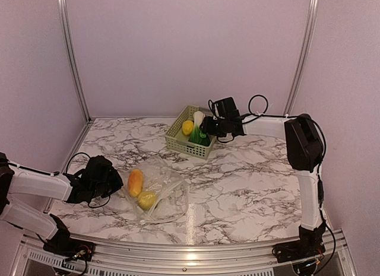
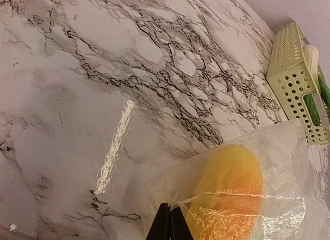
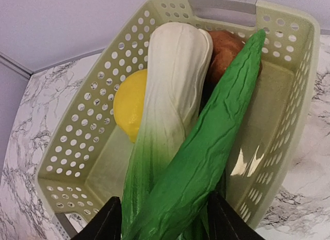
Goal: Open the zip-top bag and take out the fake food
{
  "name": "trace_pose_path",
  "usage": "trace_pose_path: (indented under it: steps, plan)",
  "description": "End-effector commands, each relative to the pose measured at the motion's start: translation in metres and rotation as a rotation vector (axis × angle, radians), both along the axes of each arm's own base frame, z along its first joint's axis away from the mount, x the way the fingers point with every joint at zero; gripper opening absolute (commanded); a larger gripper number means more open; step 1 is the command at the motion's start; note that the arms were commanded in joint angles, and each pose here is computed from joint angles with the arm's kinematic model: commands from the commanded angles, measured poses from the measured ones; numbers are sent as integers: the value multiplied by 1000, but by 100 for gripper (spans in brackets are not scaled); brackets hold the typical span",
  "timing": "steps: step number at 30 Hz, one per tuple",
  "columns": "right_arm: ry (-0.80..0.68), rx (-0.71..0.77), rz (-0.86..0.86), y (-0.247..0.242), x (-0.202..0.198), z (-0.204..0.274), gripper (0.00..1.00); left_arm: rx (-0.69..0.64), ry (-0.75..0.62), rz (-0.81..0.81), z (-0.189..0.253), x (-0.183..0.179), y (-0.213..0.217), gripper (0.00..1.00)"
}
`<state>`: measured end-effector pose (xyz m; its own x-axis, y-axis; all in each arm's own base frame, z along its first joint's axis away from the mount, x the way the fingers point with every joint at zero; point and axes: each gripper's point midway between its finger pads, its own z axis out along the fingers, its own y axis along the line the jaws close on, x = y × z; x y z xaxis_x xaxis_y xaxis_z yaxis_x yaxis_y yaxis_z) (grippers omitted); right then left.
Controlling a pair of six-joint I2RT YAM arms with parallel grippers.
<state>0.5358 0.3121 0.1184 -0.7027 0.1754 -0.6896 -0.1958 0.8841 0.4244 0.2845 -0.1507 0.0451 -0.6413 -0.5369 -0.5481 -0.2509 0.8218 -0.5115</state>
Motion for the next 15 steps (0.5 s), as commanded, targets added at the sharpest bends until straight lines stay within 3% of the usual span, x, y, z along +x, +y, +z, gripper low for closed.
trace_pose_path:
  steps: [1,8,15]
  plan:
    - [-42,45,26,-2,-6,34,57,35,16,12,-6,-3,8,0]
    - [-139,91,127,-3,-38,71,84,26,17,6,-6,-3,6,0]
    - [-245,153,339,10,-103,101,79,22,18,2,-5,-5,6,0]
